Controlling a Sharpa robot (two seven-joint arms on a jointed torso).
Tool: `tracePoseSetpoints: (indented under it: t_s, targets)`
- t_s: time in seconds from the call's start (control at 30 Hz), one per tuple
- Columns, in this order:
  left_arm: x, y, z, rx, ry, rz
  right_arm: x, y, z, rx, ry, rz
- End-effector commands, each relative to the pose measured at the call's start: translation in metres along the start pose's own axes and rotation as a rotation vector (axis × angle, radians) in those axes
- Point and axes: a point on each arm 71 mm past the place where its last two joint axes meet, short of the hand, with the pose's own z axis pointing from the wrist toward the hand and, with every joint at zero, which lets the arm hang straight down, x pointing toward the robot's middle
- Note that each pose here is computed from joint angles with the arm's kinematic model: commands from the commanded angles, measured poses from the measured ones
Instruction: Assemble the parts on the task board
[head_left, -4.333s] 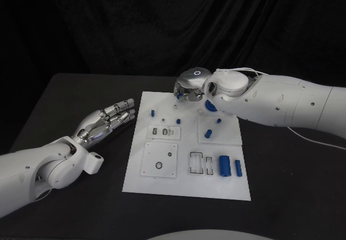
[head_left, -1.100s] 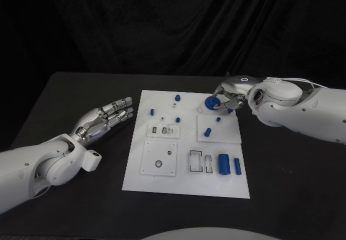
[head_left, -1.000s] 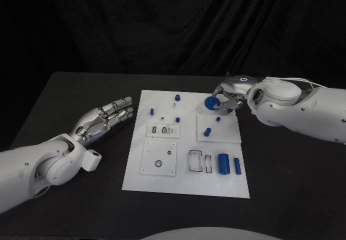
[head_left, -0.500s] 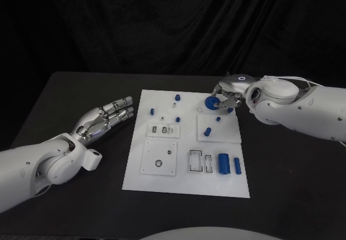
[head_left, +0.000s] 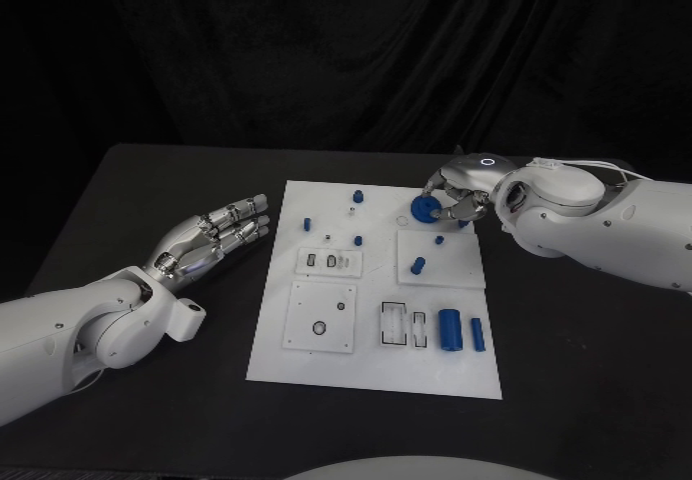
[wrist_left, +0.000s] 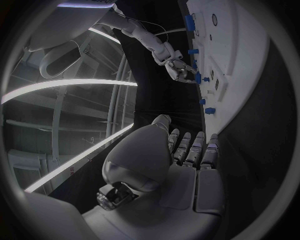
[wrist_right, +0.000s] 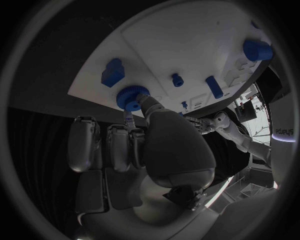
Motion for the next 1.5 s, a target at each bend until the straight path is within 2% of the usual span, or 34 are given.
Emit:
tracePoseSetpoints:
  t_s: [0.03, 0.33, 0.5, 0.7, 0.9, 1.17, 1.5]
  targets:
    - [0.0011, -0.0165, -0.0024, 0.226, 0.005, -0.008, -0.009, 0.005, -0.002, -0.013, -0.04, -0.002]
    - [0.0017, -0.017, -0.0031, 0.225, 0.002, -0.006, -0.036, 0.029, 0.002, -0.075, -0.092, -0.008]
    - [0.0029, -0.0166, -0.0017, 0.225, 0.006, -0.008, -0.043, 0.053, 0.014, -0.141, -0.101, -0.007]
    - [0.0038, -0.0163, -0.0004, 0.224, 0.009, -0.01, -0.043, 0.076, 0.03, -0.193, -0.097, -0.002]
    - [0.0047, -0.0161, 0.0004, 0.223, 0.011, -0.012, -0.037, 0.093, 0.045, -0.221, -0.064, -0.009]
    - [0.0039, -0.0163, -0.0007, 0.221, 0.009, -0.011, -0.028, 0.104, 0.059, -0.229, -0.009, -0.022]
    - [0.0015, -0.0164, -0.0032, 0.216, 0.003, -0.007, -0.024, 0.11, 0.068, -0.215, 0.009, -0.03]
